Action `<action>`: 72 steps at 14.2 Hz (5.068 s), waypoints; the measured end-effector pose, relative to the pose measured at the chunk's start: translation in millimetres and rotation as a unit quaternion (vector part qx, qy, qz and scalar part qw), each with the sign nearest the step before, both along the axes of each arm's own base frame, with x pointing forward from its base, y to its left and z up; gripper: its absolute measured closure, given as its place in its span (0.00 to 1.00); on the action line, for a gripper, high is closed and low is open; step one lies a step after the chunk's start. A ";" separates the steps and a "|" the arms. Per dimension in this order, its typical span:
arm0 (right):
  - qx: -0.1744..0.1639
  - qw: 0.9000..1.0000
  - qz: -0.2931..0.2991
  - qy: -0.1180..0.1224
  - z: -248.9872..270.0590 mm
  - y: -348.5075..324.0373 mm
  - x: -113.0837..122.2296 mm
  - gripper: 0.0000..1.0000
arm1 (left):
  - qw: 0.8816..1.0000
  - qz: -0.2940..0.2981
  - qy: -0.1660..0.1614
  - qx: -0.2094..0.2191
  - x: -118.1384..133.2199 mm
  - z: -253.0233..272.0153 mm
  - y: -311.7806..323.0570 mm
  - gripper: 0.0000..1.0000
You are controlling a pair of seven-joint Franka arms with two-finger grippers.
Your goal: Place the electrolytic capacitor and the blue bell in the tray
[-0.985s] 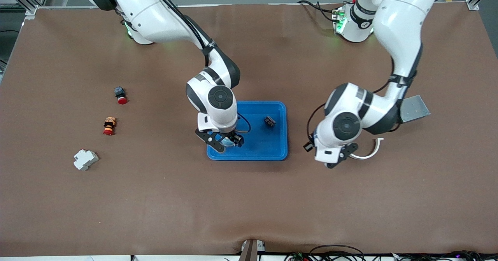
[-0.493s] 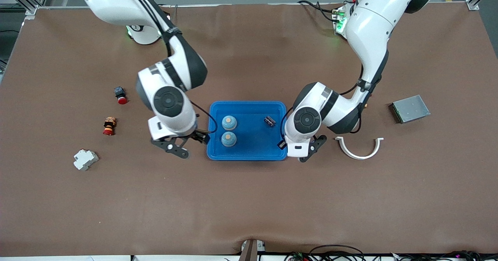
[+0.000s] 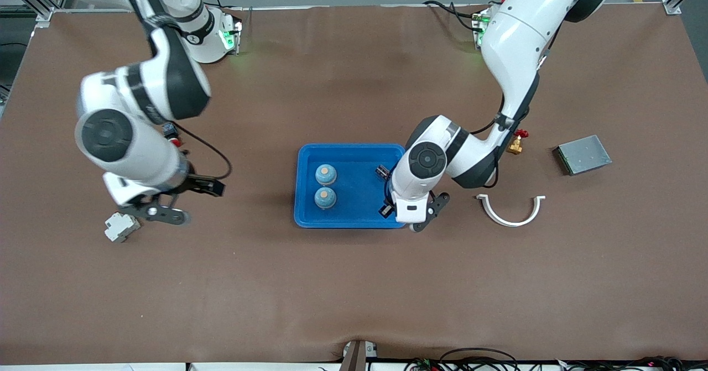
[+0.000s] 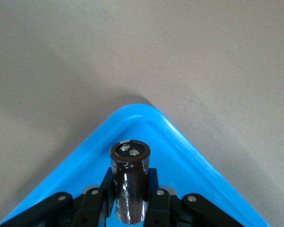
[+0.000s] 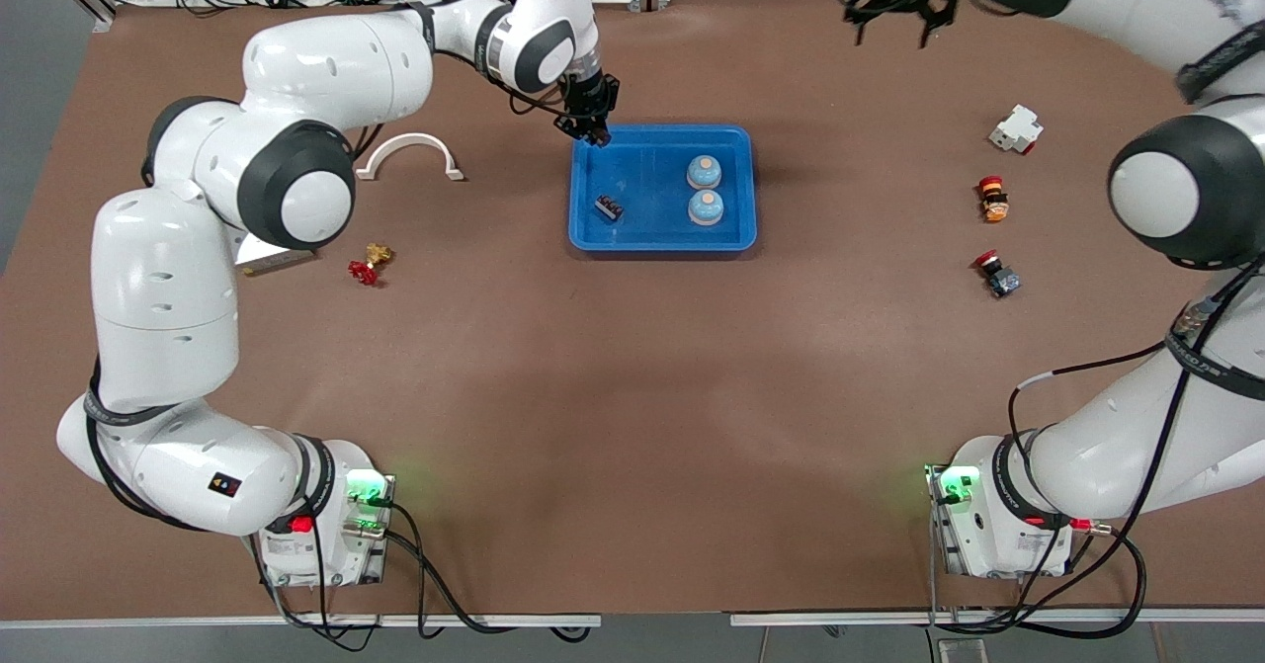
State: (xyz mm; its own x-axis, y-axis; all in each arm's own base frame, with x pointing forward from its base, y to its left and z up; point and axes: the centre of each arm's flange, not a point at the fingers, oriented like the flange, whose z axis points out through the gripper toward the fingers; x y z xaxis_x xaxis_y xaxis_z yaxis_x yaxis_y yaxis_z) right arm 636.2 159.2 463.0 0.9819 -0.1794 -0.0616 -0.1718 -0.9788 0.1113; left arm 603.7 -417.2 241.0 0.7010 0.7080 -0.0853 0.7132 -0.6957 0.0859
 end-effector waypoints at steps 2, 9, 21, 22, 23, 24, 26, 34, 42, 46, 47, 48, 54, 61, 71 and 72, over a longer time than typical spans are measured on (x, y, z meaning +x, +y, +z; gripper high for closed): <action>0.004 1.000 0.015 -0.008 25.2 -33.5 -4.3 0.00 | 1.000 -0.002 0.002 -0.002 -3.1 -14.1 -4.7 0.70; 0.005 0.998 0.042 -0.044 94.6 -121.4 -50.7 0.00 | 1.000 -0.013 0.002 -0.008 -15.3 -41.5 -21.6 0.70; 0.002 0.997 0.062 -0.038 115.6 -157.3 -75.3 0.00 | 1.000 -0.012 0.005 -0.007 -15.1 -47.1 -20.2 0.54; 0.002 0.997 0.064 -0.038 115.6 -159.8 -75.3 0.00 | 1.000 -0.012 0.003 -0.007 -14.4 -46.1 -20.3 0.45; 0.003 0.997 0.068 -0.037 115.8 -163.3 -75.4 0.00 | 1.000 -0.011 0.001 -0.009 -13.0 -44.4 -20.5 0.34; 0.006 0.997 0.070 -0.038 116.5 -167.6 -75.8 0.00 | 1.000 -0.010 -0.002 -0.010 -10.9 -41.6 -20.4 0.25; 0.014 0.996 0.076 -0.040 120.5 -179.1 -78.0 0.00 | 1.000 -0.006 -0.012 -0.013 -3.2 -30.3 -17.9 0.05; 0.021 0.996 0.072 -0.044 129.5 -225.9 -92.6 0.00 | 0.995 -0.081 0.010 0.057 17.8 61.7 42.0 0.00; 0.023 0.996 0.071 -0.047 133.4 -232.6 -95.8 0.00 | 0.965 -0.248 0.056 0.066 36.1 181.6 220.9 0.00; 0.023 0.996 0.073 -0.048 134.0 -230.4 -95.9 0.00 | 0.945 -0.318 0.065 0.046 20.1 191.7 312.0 0.00; 0.023 0.996 0.074 -0.048 134.0 -230.0 -95.9 0.00 | 0.940 -0.331 0.064 0.045 16.2 191.1 328.4 0.00; 0.023 0.996 0.074 -0.048 134.0 -230.0 -95.9 0.00 | 0.937 -0.341 0.060 0.045 12.5 190.4 339.9 0.00; 0.063 0.994 0.068 -0.052 136.9 -223.1 -98.7 0.00 | 0.921 -0.384 0.010 0.067 -23.7 196.4 357.2 0.00; 0.065 0.994 0.067 -0.054 138.2 -222.8 -99.3 0.00 | 0.914 -0.398 -0.038 0.075 -15.0 298.9 369.2 0.00; 0.063 0.993 0.076 -0.069 152.8 -214.6 -97.0 0.00 | 0.912 -0.398 -0.060 0.075 4.5 327.7 367.0 0.00; 0.063 0.993 0.076 -0.070 153.2 -214.2 -96.9 0.00 | 0.913 -0.398 -0.059 0.075 5.5 326.0 367.6 0.00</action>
